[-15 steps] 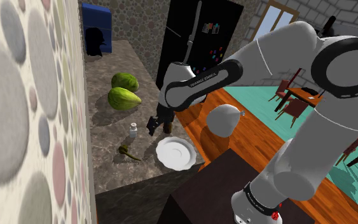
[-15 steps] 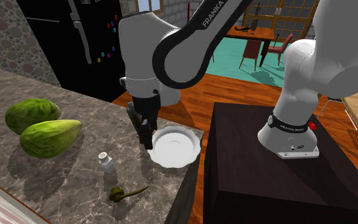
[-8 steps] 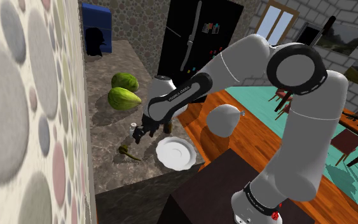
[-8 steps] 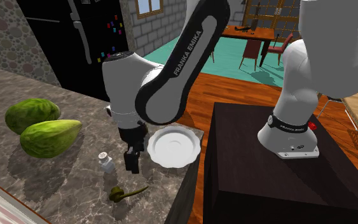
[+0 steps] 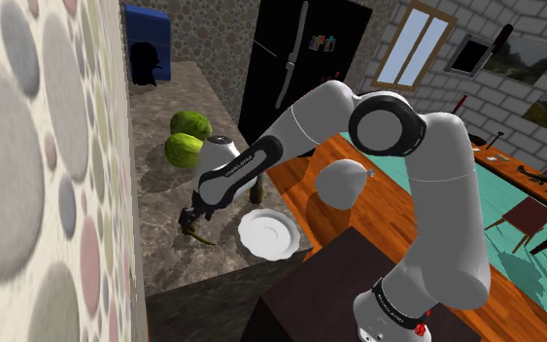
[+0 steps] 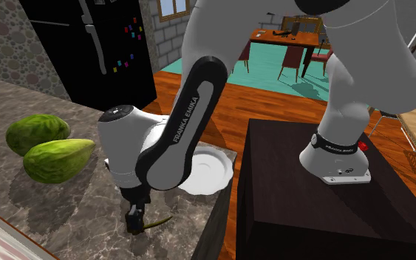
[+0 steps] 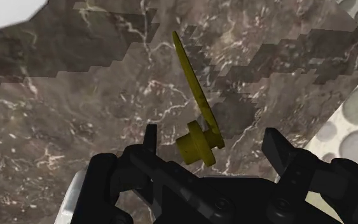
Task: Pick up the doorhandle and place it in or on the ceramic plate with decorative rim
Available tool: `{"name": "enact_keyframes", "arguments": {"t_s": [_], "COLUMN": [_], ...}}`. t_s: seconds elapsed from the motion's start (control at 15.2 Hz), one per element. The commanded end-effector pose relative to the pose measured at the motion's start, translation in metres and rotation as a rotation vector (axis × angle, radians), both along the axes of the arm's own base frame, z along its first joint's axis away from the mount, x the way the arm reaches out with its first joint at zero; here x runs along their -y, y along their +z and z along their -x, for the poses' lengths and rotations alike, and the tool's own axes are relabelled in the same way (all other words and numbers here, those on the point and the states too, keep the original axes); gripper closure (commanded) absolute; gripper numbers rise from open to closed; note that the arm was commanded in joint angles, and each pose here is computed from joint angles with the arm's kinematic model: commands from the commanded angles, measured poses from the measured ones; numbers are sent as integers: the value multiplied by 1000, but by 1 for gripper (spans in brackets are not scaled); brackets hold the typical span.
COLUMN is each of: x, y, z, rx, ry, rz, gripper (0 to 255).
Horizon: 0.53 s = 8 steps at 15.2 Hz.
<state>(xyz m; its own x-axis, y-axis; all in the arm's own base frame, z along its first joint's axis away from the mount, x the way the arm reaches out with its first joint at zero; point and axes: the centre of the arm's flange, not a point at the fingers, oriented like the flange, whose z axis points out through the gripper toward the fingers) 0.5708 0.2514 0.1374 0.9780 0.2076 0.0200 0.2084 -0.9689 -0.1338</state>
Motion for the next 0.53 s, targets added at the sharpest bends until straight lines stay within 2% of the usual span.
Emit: {"name": "enact_keyframes", "arguments": {"t_s": [0.0,0.46], "x": [-7,-13], "y": [-16,-52], "z": [-9,-8], "rx": [3,3], "ry": [10,10], "rz": [-1,-1], "gripper": [0,0]}}
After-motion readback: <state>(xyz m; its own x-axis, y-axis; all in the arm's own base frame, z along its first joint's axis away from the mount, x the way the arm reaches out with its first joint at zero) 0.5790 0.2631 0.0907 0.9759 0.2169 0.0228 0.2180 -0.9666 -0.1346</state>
